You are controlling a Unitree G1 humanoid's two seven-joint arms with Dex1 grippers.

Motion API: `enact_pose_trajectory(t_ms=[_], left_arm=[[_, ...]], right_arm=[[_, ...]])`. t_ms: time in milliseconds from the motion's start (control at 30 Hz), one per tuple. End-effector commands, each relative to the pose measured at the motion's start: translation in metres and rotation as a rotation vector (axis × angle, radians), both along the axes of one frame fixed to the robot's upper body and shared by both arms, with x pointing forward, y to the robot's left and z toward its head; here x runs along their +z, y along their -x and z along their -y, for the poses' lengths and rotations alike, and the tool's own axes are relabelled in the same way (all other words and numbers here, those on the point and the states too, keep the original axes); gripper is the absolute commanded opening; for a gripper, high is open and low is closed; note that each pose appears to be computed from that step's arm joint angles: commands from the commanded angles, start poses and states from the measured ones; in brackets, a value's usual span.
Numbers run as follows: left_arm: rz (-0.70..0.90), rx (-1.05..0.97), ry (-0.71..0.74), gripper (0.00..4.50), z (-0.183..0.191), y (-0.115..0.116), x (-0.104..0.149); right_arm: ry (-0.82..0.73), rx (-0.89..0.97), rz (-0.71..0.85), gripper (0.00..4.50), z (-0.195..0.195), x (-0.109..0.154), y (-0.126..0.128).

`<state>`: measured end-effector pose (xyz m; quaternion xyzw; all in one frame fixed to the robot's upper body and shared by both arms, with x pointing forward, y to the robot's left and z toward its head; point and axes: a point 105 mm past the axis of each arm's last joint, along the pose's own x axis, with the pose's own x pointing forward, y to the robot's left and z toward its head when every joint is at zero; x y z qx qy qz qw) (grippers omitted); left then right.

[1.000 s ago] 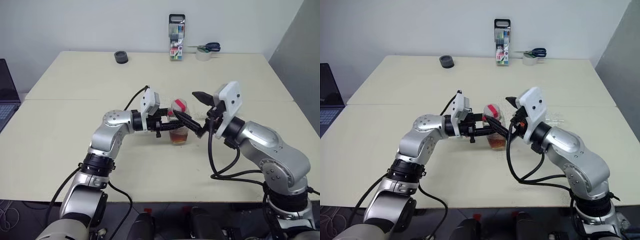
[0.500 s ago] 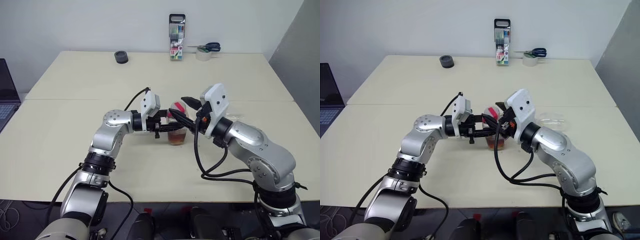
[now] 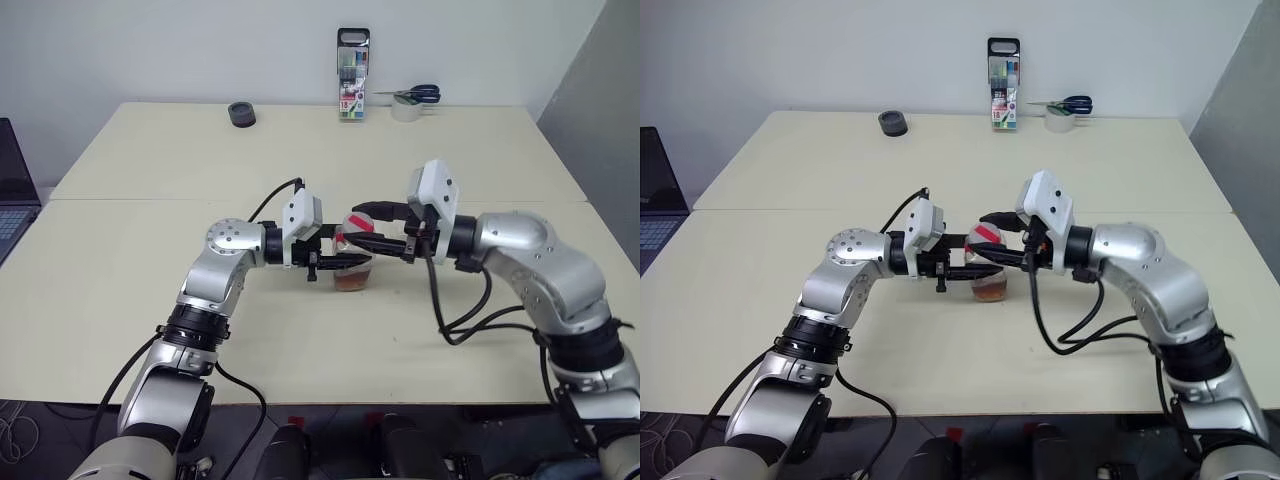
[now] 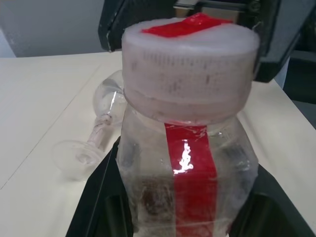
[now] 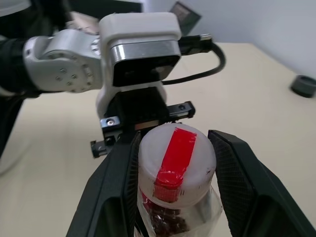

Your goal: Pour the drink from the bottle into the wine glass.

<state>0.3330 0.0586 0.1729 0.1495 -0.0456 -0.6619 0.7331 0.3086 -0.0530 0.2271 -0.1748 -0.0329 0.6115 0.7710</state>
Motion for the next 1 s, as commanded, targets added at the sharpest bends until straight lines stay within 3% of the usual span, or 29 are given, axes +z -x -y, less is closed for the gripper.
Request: enact_pose_trajectory(t_ms=[33, 67, 267, 400, 533, 1000], left_arm=[[0.076, -0.019, 0.033, 1.78, 0.002, 0.001, 0.019], [0.076, -0.008, 0.039, 1.78, 0.002, 0.0, 0.019], [0.049, 0.058, 0.088, 1.78, -0.001, -0.009, 0.025], [0.047, 0.081, 0.096, 1.78, -0.002, -0.017, 0.028], [0.055, 0.083, 0.098, 1.78, 0.0, -0.023, 0.031], [0.063, 0.041, 0.09, 1.78, 0.01, -0.026, 0.031]], right_arm=[[-0.028, -0.028, -0.023, 1.82, 0.007, 0.002, -0.004], [-0.052, -0.045, -0.009, 2.55, 0.008, 0.005, -0.005], [-0.141, -0.182, 0.105, 4.5, 0.017, 0.028, 0.014], [-0.244, -0.326, 0.084, 4.5, 0.014, 0.022, 0.028], [-0.34, -0.576, 0.111, 4.5, 0.013, 0.017, 0.013], [-0.45, -0.717, 0.106, 4.5, -0.015, 0.017, -0.005]])
